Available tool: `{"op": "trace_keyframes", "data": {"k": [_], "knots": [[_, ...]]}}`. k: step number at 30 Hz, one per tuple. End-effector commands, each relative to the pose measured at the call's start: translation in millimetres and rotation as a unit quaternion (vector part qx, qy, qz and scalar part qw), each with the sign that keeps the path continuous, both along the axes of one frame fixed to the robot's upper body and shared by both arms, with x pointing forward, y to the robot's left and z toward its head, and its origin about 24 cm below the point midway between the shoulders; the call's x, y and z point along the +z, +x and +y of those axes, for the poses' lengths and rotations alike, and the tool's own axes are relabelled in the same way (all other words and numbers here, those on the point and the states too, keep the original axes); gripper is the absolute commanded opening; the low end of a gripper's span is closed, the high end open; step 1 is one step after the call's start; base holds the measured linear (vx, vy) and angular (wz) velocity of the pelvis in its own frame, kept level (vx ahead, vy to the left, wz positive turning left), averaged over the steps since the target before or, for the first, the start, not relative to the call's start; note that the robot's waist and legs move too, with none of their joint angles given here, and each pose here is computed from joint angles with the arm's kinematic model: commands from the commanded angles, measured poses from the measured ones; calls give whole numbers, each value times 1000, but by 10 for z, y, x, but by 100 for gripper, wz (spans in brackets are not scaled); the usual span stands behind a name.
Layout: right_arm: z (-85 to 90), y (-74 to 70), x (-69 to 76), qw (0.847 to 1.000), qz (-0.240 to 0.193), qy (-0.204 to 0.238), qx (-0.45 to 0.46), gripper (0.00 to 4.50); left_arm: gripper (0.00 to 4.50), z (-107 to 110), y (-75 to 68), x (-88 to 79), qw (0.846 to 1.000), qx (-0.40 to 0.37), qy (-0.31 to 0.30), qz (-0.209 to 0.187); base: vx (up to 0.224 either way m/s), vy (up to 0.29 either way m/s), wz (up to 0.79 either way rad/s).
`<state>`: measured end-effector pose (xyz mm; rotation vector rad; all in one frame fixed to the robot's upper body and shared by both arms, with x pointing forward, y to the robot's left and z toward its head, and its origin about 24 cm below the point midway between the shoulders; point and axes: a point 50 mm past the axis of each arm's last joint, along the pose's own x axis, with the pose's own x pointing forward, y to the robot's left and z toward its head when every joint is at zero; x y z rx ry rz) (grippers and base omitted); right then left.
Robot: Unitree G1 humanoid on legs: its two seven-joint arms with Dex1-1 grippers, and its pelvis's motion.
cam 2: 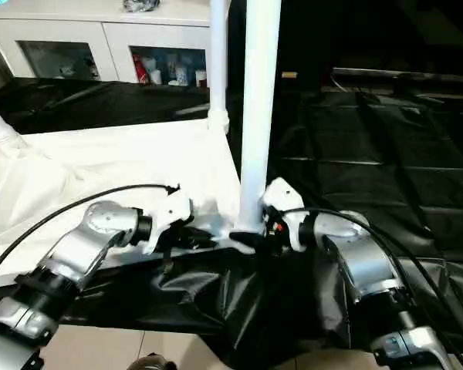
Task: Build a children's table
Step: Rotate leg to tighten
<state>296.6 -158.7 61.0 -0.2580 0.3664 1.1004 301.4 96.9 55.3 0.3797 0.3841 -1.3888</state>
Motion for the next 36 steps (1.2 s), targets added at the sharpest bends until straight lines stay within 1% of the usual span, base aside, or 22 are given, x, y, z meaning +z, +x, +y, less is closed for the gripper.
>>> {"op": "trace_keyframes", "data": {"k": [1, 2, 4, 5, 10, 13, 14, 15, 16, 17, 19, 21, 22, 23, 27, 28, 29, 30, 32, 34, 35, 36], "knots": [[17, 11, 57, 1000, -6, -1, 7, 318, 0, -127, -23, 186, 998, -41, -39, -22, 0, 0, 0], [23, 8, 51, 1000, -2, 1, 7, 301, 0, -120, -23, 189, 998, -39, -38, -22, 0, 0, 0], [26, 1, 47, 1000, 3, 3, 10, 301, 0, -110, -26, 192, 998, -37, -37, -22, 0, 0, 0], [29, -5, 45, 1000, 5, 5, 11, 285, 0, -104, -27, 192, 998, -36, -36, -22, 0, 0, 0], [41, -19, 31, 1000, 9, 19, 0, 276, 0, -113, -11, 188, 999, -21, -41, -20, 0, 0, 0], [67, 116, -71, 994, -1, 28, -109, 275, 0, -206, 144, 156, 997, 52, -39, -30, 0, 0, 0], [86, 170, -126, 987, 0, 30, -157, 275, 0, -268, 213, 151, 995, 82, -40, -34, 0, 0, 0], [98, 191, -151, 983, 2, 32, -179, 275, 0, -301, 244, 151, 994, 95, -40, -35, 0, 0, 0], [142, 230, -201, 974, 10, 38, -221, 275, 0, -386, 327, 164, 990, 131, -43, -43, 0, 0, 0], [152, 239, -208, 972, 11, 40, -230, 275, 0, -404, 343, 167, 989, 138, -43, -44, 0, 0, 0], [246, 317, -270, 947, 32, 63, -314, 275, 0, -574, 458, 214, 979, 189, -50, -51, 0, 0, 0], [310, 359, -295, 931, 43, 68, -355, 275, 0, -666, 500, 240, 975, 209, -55, -51, 0, 0, 0], [332, 370, -299, 928, 45, 67, -364, 275, 0, -689, 507, 244, 974, 212, -56, -48, 0, 0, 0], [430, 394, -288, 928, 39, 66, -364, 275, 0, -762, 512, 253, 975, 211, -54, -51, 0, 0, 0], [513, 414, -267, 929, 36, 75, -360, 275, 0, -825, 504, 262, 977, 198, -59, -51, 0, 0, 0], [527, 419, -251, 930, 34, 81, -356, 310, 0, -833, 497, 264, 978, 192, -62, -50, 0, 0, 0], [527, 420, -243, 932, 33, 82, -352, 345, 0, -831, 495, 262, 979, 189, -63, -50, 0, 0, 0], [519, 429, -207, 936, 25, 86, -341, 345, 0, -813, 487, 245, 981, 177, -63, -51, 0, 0, 0], [461, 433, -177, 944, 0, 63, -324, 365, 0, -754, 464, 227, 984, 153, -65, -59, 0, 0, 0], [431, 425, -166, 949, -4, 62, -309, 365, 0, -715, 445, 215, 986, 140, -65, -56, 0, 0, 0], [394, 407, -144, 956, -5, 62, -285, 365, 0, -660, 422, 206, 989, 123, -64, -58, 0, 0, 0], [394, 407, -144, 956, -5, 62, -285, 365, 0, -660, 422, 206, 989, 123, -64, -58, 0, 0, 0]]}}
